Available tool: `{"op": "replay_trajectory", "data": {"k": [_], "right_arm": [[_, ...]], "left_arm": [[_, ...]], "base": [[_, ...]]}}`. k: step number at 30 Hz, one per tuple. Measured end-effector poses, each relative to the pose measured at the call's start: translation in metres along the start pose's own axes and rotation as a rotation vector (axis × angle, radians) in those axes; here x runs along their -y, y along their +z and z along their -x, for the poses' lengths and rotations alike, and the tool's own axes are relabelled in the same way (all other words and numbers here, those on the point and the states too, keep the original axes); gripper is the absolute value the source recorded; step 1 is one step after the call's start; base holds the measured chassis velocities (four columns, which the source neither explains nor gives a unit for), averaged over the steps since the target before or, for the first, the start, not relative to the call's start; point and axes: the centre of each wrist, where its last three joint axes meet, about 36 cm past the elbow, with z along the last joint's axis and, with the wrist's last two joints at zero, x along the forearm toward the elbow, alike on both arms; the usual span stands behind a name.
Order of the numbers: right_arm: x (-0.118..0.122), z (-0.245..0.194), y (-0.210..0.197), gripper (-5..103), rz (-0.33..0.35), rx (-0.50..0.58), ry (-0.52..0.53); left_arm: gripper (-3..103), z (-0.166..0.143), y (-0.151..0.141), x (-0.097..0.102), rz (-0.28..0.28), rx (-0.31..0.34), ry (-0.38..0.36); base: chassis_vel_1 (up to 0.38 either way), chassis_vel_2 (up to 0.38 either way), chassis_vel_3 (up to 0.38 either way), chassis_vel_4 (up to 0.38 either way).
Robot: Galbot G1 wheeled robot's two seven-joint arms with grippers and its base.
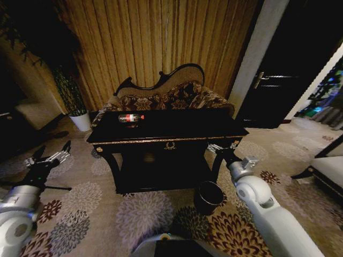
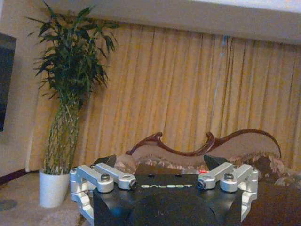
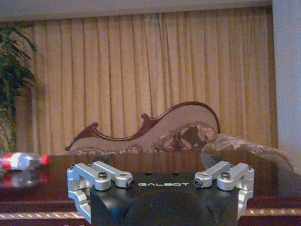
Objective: Move to the front of the table and place the trash on the table into the trash bin.
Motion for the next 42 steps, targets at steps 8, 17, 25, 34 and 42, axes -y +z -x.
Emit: {"op": "replay_trajectory", "data": {"k": [8,17,25,34,42], "right_arm": [[-0.003,-0.005,-0.010,100,-0.005,-0.007,-0.022],[0.003,0.003,0.006,100,0.006,-0.033,-0.002],[0.006,0.006,0.009,100,0.007,-0.032,0.007],[0.002,0.006,0.012,100,0.011,-0.038,-0.002],[0.001,0.005,0.015,100,0.015,-0.045,-0.002]], "left_arm": [[100,0.001,-0.004,0.005,0.005,0.005,0.010],[100,0.000,-0.011,0.008,0.018,0.021,0.023],[100,0.000,-0.010,0.009,0.015,0.018,0.029],[100,0.000,-0.010,0.009,0.012,0.018,0.030],[100,-0.001,-0.008,0.010,0.009,0.018,0.036]], "base": [[0.000,0.000,0.000,0.000],[0.000,0.000,0.000,0.000],[-0.070,0.057,0.070,-0.066],[-0.151,0.156,0.153,-0.146],[-0.126,0.121,0.123,-0.130]]}}
